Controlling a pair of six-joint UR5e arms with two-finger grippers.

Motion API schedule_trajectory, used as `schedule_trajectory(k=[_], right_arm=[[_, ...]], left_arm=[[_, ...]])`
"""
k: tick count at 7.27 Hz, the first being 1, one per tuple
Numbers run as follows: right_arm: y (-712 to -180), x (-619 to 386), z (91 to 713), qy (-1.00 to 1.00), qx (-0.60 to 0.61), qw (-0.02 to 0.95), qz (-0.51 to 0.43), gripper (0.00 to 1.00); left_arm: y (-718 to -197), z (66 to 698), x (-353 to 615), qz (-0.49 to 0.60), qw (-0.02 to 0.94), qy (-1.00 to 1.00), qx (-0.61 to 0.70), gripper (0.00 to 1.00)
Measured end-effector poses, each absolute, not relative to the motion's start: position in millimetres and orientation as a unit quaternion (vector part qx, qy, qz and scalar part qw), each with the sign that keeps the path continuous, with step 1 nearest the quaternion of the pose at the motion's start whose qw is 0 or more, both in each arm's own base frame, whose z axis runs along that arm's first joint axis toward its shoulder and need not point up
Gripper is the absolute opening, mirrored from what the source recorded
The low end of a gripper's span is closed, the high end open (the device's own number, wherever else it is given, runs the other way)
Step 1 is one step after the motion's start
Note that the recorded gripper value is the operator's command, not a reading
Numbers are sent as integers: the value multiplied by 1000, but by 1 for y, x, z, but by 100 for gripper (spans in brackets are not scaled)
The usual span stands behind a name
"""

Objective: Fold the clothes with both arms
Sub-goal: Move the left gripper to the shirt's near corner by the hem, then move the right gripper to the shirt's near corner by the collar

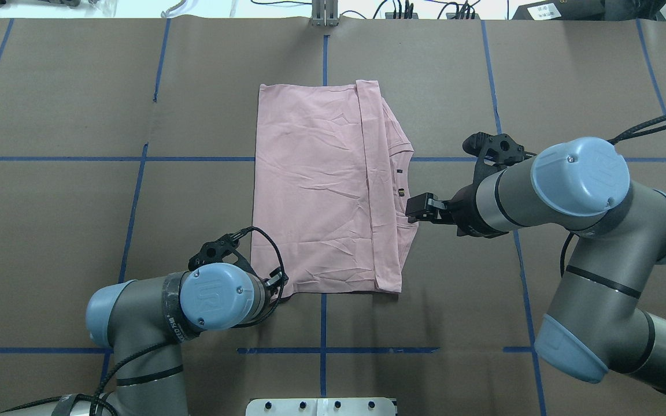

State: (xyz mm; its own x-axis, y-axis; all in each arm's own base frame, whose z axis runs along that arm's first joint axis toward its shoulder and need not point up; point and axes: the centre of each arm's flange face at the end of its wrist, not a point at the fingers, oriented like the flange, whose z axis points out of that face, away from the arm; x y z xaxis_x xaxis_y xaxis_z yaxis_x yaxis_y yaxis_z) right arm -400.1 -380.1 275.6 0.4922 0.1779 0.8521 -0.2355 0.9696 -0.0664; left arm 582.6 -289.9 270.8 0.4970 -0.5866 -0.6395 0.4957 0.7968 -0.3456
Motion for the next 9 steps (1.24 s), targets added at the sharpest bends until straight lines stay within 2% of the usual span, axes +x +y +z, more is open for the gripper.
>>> schedule_trajectory(k=[7,9], right_arm=[[-382,-400,278,-487,28,864,123,100],[-387,-413,285,-480,5,863,155,100]], left_arm=[[-285,249,567,-300,860,408,-59,0],[-287,248,565,-293,862,411,-53,0]])
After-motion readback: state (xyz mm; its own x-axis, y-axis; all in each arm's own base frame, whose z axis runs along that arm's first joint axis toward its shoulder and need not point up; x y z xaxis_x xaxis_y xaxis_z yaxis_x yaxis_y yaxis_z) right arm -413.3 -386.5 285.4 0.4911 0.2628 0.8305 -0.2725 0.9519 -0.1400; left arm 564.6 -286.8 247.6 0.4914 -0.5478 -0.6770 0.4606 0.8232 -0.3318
